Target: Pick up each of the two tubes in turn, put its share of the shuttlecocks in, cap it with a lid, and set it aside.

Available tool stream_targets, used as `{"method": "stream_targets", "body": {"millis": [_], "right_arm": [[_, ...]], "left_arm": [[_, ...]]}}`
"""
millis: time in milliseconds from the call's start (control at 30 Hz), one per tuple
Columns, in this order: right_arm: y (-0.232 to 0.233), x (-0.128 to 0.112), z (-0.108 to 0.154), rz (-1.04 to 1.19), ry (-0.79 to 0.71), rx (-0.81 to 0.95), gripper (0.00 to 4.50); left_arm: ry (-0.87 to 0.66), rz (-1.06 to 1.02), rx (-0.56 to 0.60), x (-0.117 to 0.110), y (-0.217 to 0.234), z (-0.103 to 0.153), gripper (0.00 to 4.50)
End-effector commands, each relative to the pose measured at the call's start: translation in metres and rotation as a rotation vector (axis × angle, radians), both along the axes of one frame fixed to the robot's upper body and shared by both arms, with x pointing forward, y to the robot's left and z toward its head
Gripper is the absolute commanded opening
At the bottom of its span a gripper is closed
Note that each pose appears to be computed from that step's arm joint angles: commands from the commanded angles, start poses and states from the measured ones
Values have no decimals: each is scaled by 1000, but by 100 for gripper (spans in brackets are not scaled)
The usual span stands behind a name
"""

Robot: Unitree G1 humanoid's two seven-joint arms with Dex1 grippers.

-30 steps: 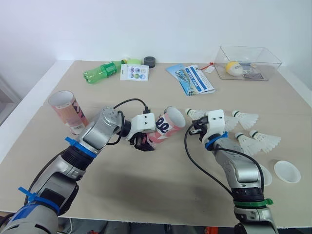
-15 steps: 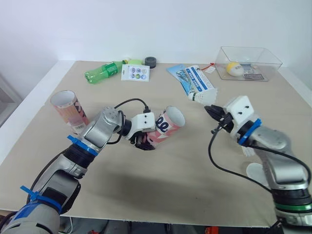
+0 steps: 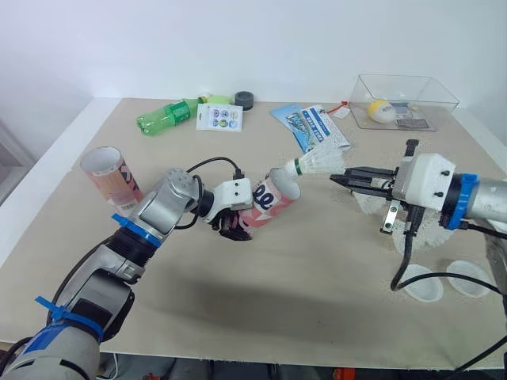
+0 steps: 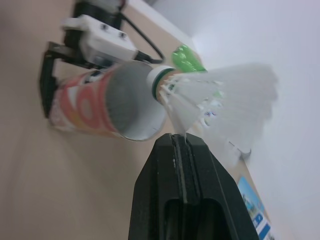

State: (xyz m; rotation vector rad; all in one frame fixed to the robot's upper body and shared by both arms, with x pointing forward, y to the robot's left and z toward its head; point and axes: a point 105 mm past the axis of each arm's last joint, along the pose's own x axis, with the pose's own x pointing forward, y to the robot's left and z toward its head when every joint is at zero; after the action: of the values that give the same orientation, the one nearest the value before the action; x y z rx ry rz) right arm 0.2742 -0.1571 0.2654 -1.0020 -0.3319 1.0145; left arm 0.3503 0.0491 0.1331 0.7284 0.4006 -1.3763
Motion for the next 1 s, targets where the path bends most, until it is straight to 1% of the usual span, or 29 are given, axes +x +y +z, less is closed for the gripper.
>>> {"method": "stream_targets", "body": {"millis": [33, 233, 400, 633, 800, 900, 967, 1000], "right_arm": [[9, 0, 5, 37, -66, -55, 2], [17, 11, -6, 67, -82, -128, 2], [16, 18, -7, 77, -99, -165, 2], [25, 20, -8, 141, -124, -228, 2], [34, 20, -10, 189, -143, -283, 2], [36, 20, -12, 206, -126, -299, 2], [35, 19, -12, 209, -102, -293, 64], [34, 19, -12, 208, -97, -293, 84]], "left_arm": [[5, -3, 2, -1, -4, 2, 355], [9, -9, -11, -6, -6, 4, 355], [15, -5, -15, -10, -5, 3, 355], [11, 1, -20, -11, -4, 3, 355], [-30, -19, -32, -9, -9, 7, 355], [-42, -18, -29, -8, -8, 7, 355], [-47, -19, -28, -7, -8, 8, 355], [-49, -19, -27, -7, -8, 8, 355]]}}
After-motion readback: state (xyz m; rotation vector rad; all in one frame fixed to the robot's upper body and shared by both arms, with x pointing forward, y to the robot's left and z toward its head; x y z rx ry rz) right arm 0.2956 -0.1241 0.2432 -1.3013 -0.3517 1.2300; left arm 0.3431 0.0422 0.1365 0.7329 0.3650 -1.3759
